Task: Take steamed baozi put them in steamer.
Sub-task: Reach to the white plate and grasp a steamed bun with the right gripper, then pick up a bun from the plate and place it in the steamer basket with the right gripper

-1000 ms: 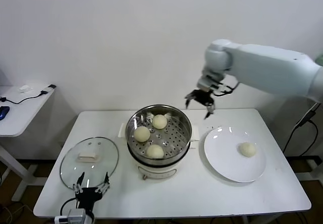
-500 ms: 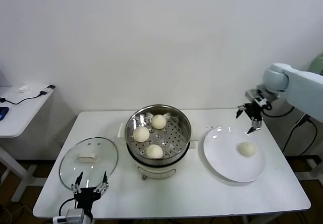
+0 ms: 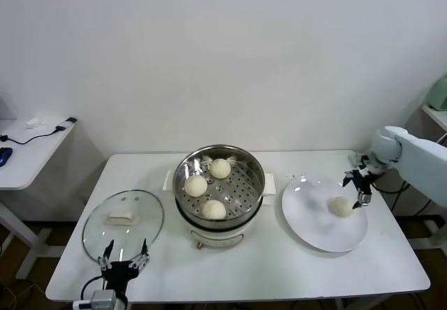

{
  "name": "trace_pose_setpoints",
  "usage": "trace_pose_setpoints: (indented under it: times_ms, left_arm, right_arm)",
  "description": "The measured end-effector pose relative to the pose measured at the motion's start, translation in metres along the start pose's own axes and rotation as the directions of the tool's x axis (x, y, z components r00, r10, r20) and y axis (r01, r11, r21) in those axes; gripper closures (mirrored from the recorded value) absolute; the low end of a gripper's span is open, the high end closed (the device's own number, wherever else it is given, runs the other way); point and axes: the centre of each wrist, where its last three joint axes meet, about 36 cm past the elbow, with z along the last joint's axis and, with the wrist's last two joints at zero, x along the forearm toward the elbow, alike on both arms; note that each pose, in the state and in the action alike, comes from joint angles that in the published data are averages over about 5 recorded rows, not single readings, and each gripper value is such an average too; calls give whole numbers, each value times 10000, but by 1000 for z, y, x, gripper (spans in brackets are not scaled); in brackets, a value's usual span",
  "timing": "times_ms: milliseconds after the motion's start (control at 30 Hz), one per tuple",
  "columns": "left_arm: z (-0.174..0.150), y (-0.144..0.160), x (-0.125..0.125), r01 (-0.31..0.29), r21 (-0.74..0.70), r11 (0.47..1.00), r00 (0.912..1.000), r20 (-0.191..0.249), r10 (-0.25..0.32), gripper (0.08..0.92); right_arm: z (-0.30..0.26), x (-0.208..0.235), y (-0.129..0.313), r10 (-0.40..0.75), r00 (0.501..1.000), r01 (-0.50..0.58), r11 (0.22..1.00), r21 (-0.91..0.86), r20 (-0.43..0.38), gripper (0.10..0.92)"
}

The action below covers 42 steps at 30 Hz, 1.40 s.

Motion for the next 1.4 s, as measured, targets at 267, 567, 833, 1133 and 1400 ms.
trace_pose_setpoints:
  times_ms: [267, 567, 833, 1133, 1400]
  left_arm:
    - [1, -1, 1, -21, -25, 10000, 10000, -44, 21, 177]
    - [0, -2, 2, -67, -51, 10000, 10000, -52, 66, 177]
    - [0, -4, 3, -113, -59, 9999, 9999, -46, 113, 177]
    - [-1, -5, 4, -153, -49, 9999, 9999, -27, 153, 177]
    - [-4, -6, 3, -208, 0, 9998, 9998, 51, 208, 177]
  right_arm:
    - [-6, -25, 5, 115, 9999, -113, 9995, -302, 55, 200]
    - [-4, -35, 10, 213, 9997, -217, 9988, -448, -105, 231]
    - [-4, -37, 13, 310, 9995, -313, 9983, -490, -67, 336]
    - [-8, -10, 9, 532, 9985, -526, 9977, -433, 113, 423]
    - [-53, 72, -13, 1375, 9852, -1372, 9905, -94, 1026, 428]
